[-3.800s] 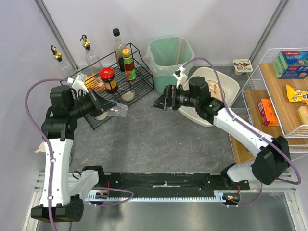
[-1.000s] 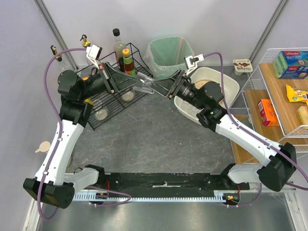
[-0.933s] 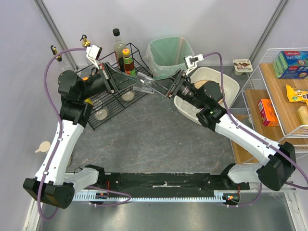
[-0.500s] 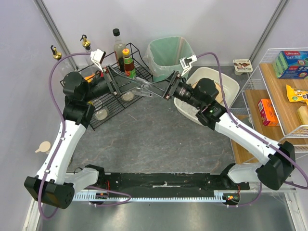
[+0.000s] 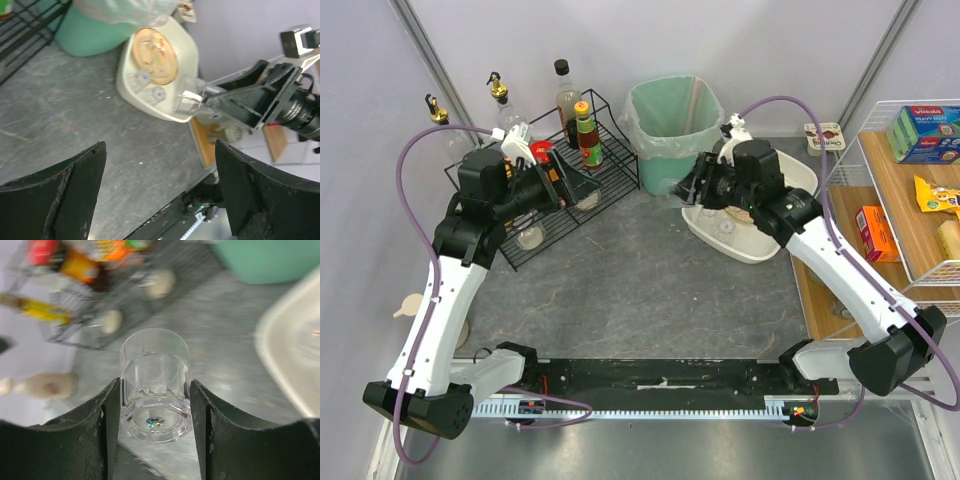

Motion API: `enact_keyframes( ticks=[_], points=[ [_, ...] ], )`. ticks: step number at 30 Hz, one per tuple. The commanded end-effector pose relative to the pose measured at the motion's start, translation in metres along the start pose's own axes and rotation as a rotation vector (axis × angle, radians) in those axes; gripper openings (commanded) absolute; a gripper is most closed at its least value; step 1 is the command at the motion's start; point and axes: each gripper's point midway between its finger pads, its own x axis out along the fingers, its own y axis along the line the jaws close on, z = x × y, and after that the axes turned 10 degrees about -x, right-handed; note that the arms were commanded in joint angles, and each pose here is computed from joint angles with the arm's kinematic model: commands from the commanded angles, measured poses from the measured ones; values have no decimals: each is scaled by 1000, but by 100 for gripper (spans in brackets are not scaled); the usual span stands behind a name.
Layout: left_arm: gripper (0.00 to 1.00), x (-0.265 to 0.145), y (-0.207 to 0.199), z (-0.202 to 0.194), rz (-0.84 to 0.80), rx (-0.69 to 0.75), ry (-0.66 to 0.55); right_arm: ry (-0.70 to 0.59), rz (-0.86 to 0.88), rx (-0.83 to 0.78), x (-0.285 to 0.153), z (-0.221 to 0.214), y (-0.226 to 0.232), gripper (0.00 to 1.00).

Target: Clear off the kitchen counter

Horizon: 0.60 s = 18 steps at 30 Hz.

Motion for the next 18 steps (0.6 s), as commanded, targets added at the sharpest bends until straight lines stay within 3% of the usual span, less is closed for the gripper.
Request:
enact_keyframes(
  ticks=[1,10,18],
  points=[
    [93,-4,45,-4,178,96,-19,133,-405,-148,-27,-19,-104,12],
    [90,10,51,-18,136,69,46,330,-820,-297,-59,-41,-206,12],
    [89,13,61,-26,149,58,76,484,-943,-356,-64,-65,-246,13]
  ],
)
